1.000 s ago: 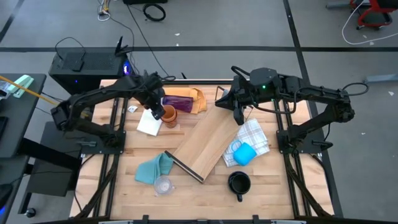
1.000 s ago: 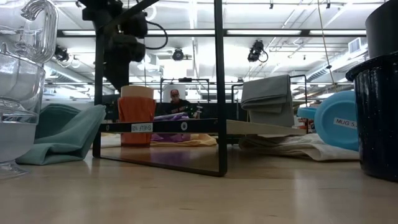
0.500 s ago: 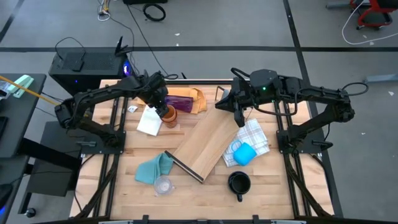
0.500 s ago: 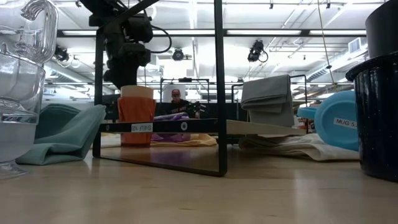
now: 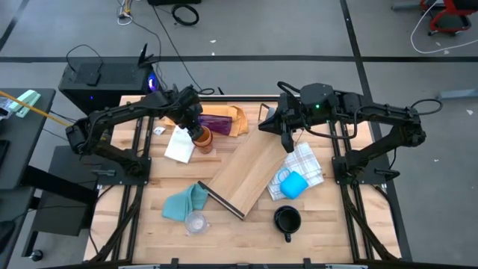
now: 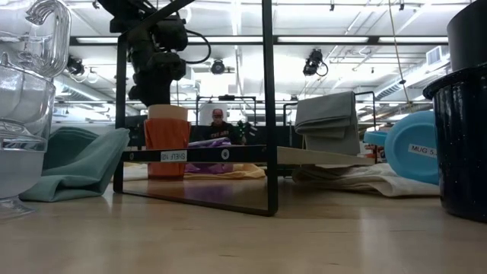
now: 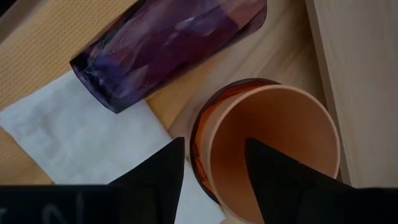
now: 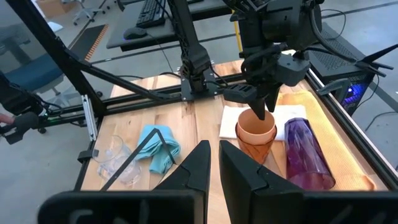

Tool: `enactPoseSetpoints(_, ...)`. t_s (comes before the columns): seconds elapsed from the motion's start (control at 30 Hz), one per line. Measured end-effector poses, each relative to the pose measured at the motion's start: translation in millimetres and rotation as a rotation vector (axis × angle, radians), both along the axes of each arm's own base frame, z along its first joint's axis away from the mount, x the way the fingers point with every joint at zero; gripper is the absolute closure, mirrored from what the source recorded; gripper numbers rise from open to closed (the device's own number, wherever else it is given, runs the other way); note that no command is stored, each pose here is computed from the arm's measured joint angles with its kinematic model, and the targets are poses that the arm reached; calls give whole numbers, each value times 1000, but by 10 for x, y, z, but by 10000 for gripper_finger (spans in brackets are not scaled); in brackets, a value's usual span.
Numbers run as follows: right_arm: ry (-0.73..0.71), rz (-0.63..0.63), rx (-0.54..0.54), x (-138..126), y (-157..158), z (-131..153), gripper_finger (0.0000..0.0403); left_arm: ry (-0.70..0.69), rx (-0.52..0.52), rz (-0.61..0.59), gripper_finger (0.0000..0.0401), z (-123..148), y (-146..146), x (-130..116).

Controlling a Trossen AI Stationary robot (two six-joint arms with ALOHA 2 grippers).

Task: Stack small to large cups/mugs on shelf
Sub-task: Put the orange cup on the shelf

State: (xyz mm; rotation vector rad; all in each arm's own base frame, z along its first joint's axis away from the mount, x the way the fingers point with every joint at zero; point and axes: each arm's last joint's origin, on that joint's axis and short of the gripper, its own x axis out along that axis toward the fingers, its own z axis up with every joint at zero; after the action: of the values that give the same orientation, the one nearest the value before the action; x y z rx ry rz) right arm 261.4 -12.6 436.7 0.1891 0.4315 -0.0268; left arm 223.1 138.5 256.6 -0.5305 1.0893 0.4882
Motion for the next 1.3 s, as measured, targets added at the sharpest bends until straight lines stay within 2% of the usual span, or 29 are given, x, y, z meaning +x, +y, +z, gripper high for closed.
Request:
enactPoseSetpoints(0.93,0,-1,0,-1,0,1,362,0,3,-7,229,1,1,0)
enactPoseSetpoints(1.3,0,-8,16,-1,0,1,362,84,-58,-47,238,-258,2,165)
